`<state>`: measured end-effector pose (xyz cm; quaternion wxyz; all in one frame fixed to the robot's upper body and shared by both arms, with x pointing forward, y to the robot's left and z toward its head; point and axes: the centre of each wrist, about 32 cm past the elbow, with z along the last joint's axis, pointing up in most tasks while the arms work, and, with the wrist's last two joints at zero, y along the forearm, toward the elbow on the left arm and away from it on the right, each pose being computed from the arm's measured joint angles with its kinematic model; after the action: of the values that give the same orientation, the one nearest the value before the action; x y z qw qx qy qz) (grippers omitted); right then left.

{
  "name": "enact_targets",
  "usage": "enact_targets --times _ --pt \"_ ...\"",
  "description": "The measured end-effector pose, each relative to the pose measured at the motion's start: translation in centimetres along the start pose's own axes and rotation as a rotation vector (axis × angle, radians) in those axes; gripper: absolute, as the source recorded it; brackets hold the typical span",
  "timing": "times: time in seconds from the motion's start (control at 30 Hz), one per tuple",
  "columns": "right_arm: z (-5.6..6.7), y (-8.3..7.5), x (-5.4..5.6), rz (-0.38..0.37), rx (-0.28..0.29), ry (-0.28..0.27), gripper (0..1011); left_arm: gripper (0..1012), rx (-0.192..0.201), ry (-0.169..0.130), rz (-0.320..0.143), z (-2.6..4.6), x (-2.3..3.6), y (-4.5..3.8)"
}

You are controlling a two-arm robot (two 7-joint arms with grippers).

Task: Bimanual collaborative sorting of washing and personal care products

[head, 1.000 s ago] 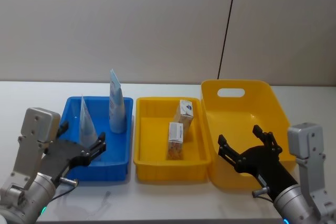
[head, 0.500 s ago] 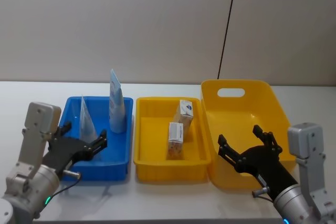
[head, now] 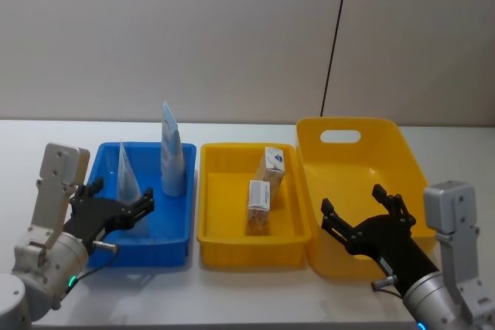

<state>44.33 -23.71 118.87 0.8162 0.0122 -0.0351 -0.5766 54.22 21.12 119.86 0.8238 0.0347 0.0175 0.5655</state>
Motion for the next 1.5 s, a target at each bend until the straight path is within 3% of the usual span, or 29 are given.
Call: enact_targets --times 0.27,0.73,1.07,1.2,1.5 --pt "0.0 0.0 0.0 0.0 0.0 0.0 1003 1001 0.021 0.014 0.008 -0.4 0.63 -1.12" --pt "0.0 0.0 0.0 0.0 0.0 0.0 1003 1001 0.024 0.057 -0.002 -1.55 1.76 -3.93" --pt "0.0 0.0 0.0 0.0 0.0 0.0 1003 1000 0.027 0.072 -0.003 -1.94 2.12 -4.86" --pt "0.0 0.0 0.0 0.0 0.0 0.0 1003 944 0.027 0.075 -0.004 -1.99 2.17 -5.02" --pt "0.0 0.0 0.0 0.0 0.0 0.0 1003 659 0.028 0.081 -0.005 -2.12 2.24 -5.34"
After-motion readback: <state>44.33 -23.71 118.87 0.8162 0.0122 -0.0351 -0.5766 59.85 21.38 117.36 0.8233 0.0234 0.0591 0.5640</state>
